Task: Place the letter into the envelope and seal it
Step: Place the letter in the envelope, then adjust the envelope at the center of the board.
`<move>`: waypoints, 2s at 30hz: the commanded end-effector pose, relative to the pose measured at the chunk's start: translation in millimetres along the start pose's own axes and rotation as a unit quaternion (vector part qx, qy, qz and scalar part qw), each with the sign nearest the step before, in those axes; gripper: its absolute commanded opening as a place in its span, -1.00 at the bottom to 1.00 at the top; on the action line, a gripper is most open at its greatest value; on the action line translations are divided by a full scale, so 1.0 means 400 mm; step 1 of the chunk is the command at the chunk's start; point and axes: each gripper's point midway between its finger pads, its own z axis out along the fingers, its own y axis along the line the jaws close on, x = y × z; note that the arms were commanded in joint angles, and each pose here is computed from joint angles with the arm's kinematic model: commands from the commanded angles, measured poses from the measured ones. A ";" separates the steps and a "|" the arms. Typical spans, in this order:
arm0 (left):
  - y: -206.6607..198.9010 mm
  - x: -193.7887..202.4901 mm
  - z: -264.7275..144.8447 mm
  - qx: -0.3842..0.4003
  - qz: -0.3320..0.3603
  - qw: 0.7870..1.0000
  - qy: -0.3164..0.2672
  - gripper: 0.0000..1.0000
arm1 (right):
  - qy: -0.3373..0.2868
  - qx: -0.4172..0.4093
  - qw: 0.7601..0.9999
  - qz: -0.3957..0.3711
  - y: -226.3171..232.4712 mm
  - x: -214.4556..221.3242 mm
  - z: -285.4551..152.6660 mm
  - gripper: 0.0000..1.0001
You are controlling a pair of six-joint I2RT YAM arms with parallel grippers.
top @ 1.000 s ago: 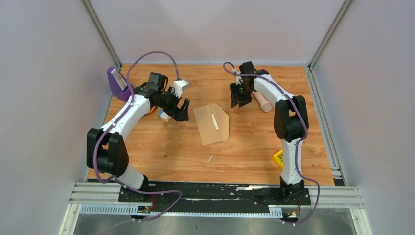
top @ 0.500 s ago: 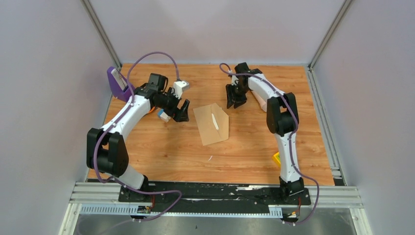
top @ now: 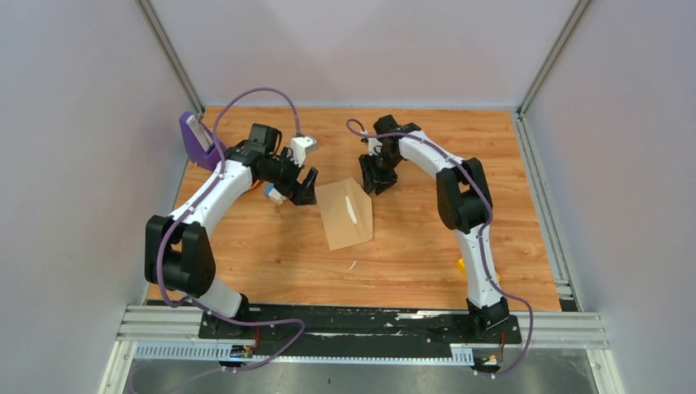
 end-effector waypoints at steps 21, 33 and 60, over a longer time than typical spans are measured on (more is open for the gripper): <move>0.002 -0.015 -0.007 -0.004 0.024 1.000 -0.013 1.00 | -0.032 0.008 0.997 -0.074 0.138 -0.013 -0.053 0.07; 0.001 -0.013 -0.005 -0.003 0.025 1.000 -0.014 1.00 | 0.022 -0.109 0.992 -0.068 0.216 0.046 -0.054 0.05; 0.005 -0.008 0.002 -0.001 0.024 1.000 -0.009 1.00 | 0.021 -0.124 0.991 -0.046 0.170 0.043 -0.050 -0.01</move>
